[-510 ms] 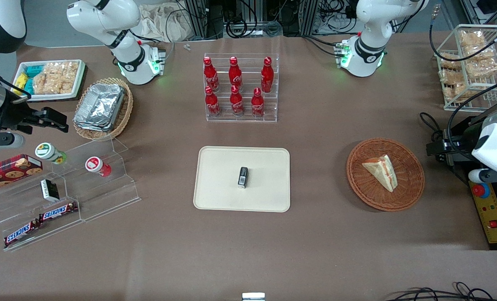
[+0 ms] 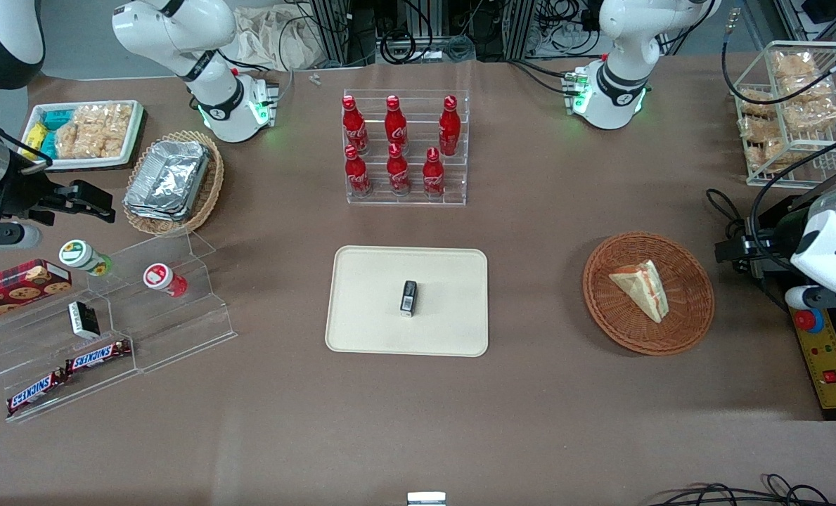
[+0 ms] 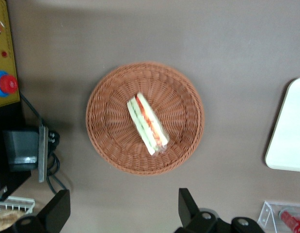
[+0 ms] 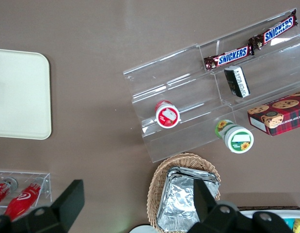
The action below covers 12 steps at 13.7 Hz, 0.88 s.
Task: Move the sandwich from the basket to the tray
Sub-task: 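Move the left gripper down over the sandwich in the wicker basket, then close the left gripper on the sandwich and lift it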
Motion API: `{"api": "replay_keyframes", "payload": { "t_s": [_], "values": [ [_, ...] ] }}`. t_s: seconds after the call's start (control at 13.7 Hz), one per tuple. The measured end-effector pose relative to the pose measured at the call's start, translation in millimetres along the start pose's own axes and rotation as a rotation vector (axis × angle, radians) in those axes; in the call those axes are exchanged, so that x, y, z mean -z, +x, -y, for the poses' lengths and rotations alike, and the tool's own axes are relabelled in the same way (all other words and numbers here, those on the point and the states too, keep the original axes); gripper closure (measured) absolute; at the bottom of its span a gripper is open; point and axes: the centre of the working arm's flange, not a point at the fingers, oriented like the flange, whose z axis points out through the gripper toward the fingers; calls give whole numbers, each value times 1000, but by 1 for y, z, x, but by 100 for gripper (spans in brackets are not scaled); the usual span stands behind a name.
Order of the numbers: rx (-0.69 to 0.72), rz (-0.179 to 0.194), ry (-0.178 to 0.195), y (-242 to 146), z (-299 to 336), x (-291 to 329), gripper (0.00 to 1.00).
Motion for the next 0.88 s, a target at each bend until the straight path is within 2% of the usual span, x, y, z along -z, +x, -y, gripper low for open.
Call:
{"api": "replay_keyframes", "payload": {
  "t_s": [0.07, 0.15, 0.44, 0.88],
  "values": [
    [0, 29, 3, 0, -2, -18, 0],
    [0, 40, 4, 1, -4, -39, 0],
    [56, -6, -17, -3, -15, -134, 0],
    [283, -28, -41, -2, -16, -194, 0]
  ]
}}
